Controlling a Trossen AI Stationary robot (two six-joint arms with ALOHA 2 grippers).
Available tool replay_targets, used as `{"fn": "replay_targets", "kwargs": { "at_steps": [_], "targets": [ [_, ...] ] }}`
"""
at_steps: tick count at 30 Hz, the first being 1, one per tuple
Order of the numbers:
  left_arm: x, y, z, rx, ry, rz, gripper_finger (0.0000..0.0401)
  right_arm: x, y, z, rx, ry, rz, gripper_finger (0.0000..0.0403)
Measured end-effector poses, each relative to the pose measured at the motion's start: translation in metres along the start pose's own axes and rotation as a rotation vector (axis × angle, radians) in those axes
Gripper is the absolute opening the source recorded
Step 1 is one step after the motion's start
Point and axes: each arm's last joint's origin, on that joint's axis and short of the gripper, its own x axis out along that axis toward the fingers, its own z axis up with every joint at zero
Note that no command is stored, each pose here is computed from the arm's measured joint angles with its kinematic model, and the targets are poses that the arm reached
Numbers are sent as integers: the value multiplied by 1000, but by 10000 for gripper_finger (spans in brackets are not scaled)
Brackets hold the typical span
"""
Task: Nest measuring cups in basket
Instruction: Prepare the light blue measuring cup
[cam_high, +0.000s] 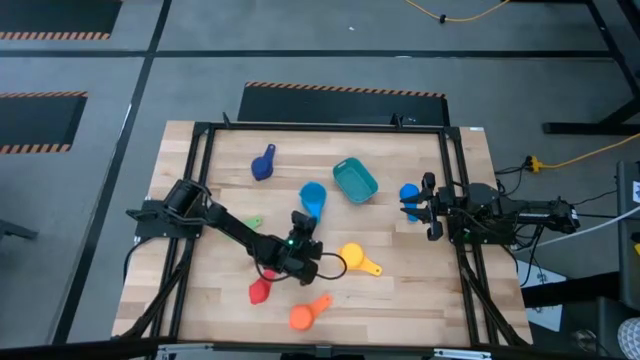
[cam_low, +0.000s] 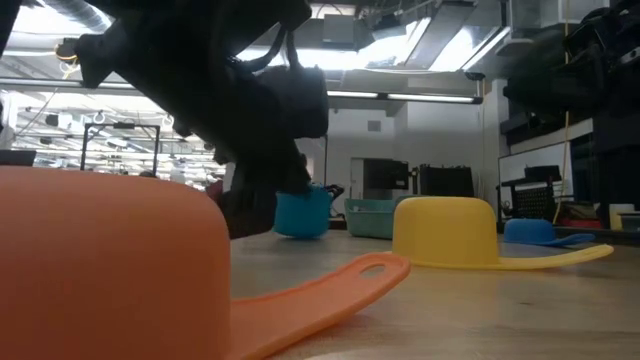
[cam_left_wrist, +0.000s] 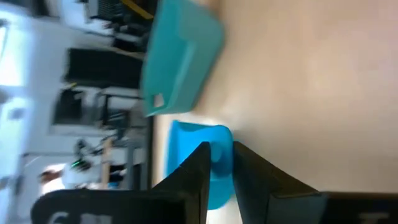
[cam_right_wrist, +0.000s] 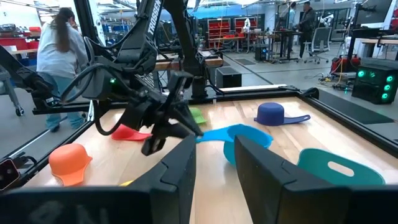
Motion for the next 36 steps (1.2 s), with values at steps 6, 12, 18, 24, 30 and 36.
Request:
{"fn": "replay_targets", "kwargs": {
  "at_steps": [6, 12, 18, 24, 30, 36],
  "targets": [
    [0, -2, 1, -8, -18, -71, 70, 0, 0, 0, 0, 0, 0, 115],
    [0, -2, 1, -8, -18, -72, 80, 0, 0, 0, 0, 0, 0, 115],
    [0, -2, 1, -8, -18, -71, 79, 0, 0, 0, 0, 0, 0, 115],
    [0, -2, 0, -4, -17, -70, 80, 0, 0, 0, 0, 1, 0, 115],
    [0, -2, 1, -17, -22, -71, 95, 0, 0, 0, 0, 0, 0, 115],
    [0, -1, 2, -28, -28, -69, 131, 0, 0, 0, 0, 0, 0, 115]
  ]
}}
